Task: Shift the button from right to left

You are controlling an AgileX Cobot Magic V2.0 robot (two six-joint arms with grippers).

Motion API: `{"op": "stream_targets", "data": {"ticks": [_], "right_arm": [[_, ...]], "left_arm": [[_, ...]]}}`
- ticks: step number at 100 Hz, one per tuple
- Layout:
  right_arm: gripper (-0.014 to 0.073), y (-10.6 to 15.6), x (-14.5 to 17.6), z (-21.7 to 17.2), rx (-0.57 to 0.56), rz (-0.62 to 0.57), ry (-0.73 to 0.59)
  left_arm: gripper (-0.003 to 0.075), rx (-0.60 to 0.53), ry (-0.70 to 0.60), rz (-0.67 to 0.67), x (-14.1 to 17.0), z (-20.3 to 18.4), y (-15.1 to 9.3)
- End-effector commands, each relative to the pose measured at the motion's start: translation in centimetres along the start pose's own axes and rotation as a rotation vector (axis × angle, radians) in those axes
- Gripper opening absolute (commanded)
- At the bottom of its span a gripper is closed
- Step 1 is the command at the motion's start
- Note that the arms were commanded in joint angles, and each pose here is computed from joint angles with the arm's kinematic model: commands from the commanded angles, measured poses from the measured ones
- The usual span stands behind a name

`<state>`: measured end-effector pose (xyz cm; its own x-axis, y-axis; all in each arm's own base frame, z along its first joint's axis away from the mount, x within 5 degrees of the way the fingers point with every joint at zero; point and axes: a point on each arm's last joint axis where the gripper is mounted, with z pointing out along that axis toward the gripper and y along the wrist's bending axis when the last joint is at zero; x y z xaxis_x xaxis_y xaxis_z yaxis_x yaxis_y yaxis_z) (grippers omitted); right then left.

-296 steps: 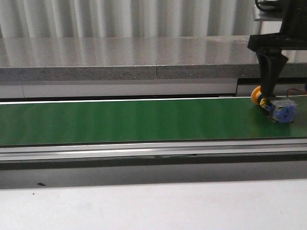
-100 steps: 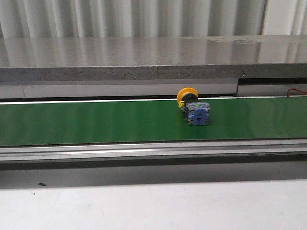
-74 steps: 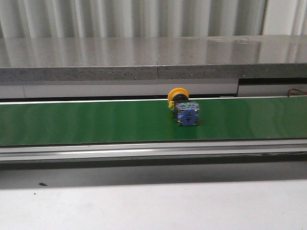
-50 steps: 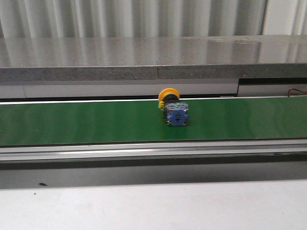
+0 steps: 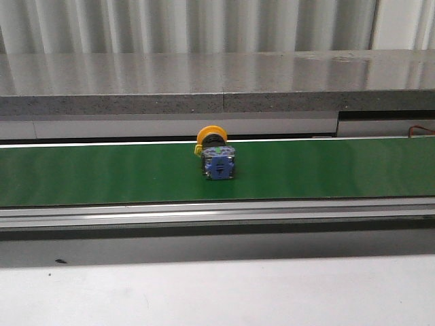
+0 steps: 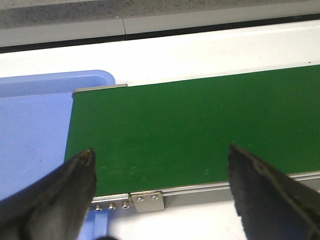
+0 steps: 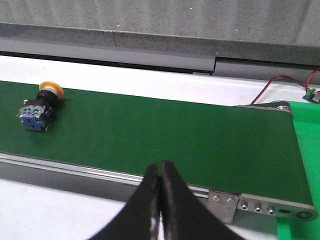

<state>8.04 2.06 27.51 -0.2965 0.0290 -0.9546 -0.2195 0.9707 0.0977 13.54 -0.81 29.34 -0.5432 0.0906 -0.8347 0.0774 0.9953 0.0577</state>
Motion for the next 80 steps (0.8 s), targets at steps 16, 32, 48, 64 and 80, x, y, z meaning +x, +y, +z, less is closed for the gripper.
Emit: {"op": "stream_targets", "data": {"ticks": [16, 32, 48, 64, 80], "right_arm": [[-0.0068, 0.2, -1.6, -0.3, -0.009, -0.018, -0.104], [-0.0068, 0.2, -1.6, -0.3, -0.009, -0.018, -0.104], [-0.0068, 0.2, -1.6, -0.3, -0.009, -0.018, -0.104], [-0.0068, 0.2, -1.6, -0.3, -0.009, -0.018, -0.104], [-0.0068, 0.2, -1.6, -0.3, -0.009, -0.018, -0.104]], "left_arm": [[0.0573, 0.032, -0.018, -0.060, -2.3, 1.2, -0.2], [0.0573, 0.089, 0.083, -0.146, -4.6, 1.7, -0.7], [0.0573, 0.234, 0.208, -0.191, -7.3, 2.7, -2.5], [0.0565, 0.372, 0.311, -0.218, -9.5, 4.7, -5.3], [0.0564, 0.420, 0.427, -0.243, -11.2, 7.5, -7.7]]}}
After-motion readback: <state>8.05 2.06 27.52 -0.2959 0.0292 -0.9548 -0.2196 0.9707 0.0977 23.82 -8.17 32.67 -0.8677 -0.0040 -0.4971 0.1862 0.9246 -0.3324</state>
